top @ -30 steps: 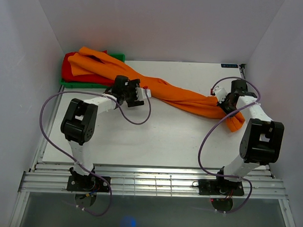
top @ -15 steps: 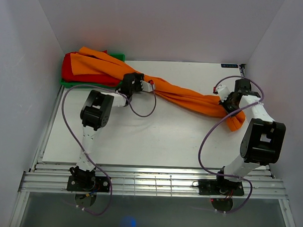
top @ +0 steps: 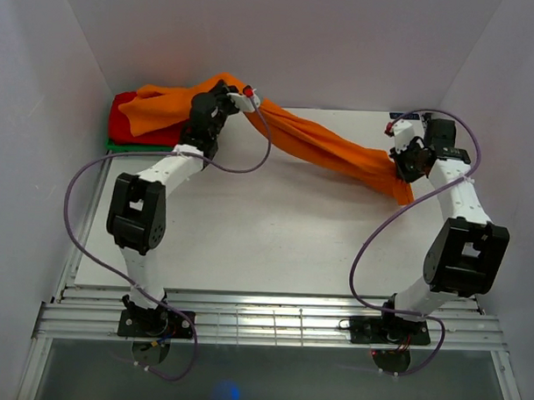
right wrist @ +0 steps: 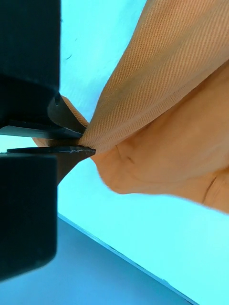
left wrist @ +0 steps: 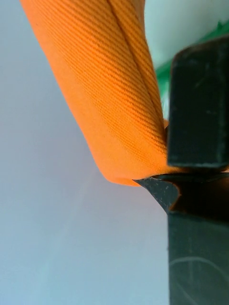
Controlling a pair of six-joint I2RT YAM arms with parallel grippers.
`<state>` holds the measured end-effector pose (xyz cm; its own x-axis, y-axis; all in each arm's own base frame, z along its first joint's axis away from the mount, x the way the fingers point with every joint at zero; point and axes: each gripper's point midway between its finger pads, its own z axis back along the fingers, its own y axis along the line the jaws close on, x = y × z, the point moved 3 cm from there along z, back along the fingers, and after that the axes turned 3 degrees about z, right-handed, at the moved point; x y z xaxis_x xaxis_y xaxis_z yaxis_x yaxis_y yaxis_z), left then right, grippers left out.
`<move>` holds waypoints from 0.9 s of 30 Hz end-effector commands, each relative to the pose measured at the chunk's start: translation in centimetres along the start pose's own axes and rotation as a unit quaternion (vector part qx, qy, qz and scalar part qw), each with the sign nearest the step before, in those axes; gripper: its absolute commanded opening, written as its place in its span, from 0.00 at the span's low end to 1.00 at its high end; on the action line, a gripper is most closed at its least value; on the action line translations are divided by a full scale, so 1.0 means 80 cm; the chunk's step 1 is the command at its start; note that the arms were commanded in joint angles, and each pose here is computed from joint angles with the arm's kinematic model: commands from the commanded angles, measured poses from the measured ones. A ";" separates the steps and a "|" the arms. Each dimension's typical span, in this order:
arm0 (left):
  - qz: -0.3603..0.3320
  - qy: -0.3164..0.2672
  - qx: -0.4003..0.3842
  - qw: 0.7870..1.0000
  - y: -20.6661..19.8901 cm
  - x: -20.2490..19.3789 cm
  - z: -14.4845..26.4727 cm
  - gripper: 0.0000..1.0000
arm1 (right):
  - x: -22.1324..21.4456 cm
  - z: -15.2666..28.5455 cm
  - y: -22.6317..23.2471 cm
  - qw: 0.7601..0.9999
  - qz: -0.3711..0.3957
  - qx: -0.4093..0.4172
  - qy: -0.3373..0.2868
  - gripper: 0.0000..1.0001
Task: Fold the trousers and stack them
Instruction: Move the trousers to the center of the board
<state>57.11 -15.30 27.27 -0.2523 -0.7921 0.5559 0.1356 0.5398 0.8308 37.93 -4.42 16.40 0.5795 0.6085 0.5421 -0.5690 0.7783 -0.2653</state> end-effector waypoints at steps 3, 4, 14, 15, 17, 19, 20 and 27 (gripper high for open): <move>0.039 -0.011 0.219 0.975 0.243 0.047 0.132 0.00 | 0.101 0.086 -0.038 0.985 -0.011 -0.059 -0.160 0.08; 0.040 -0.003 0.223 0.974 0.254 0.044 0.147 0.00 | 0.115 0.099 -0.032 0.981 -0.006 -0.045 -0.190 0.08; 0.048 0.040 0.179 0.982 0.289 0.048 0.289 0.00 | 0.131 0.131 -0.005 0.971 0.013 -0.035 -0.235 0.08; 0.059 0.042 0.159 0.985 0.280 0.047 0.291 0.00 | 0.126 0.135 -0.008 0.972 0.025 -0.049 -0.230 0.08; 0.100 0.055 0.088 0.990 0.237 0.036 0.292 0.00 | 0.104 0.133 -0.015 0.976 0.033 -0.077 -0.203 0.08; 0.146 0.045 -0.004 0.988 0.179 0.031 0.289 0.00 | 0.082 0.144 -0.034 0.975 0.039 -0.112 -0.186 0.08; 0.152 0.043 -0.038 0.987 0.157 0.029 0.292 0.00 | 0.073 0.147 -0.041 0.976 0.037 -0.122 -0.178 0.08; 0.225 0.050 -0.283 0.931 -0.044 0.038 0.288 0.02 | 0.016 0.172 -0.101 0.974 0.030 -0.183 -0.128 0.08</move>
<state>34.59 -11.75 27.51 -0.0547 -0.6140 0.7874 0.6290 0.5913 0.5047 35.34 -6.76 28.33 0.3026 0.5554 0.7746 -0.4654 0.7953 -0.3884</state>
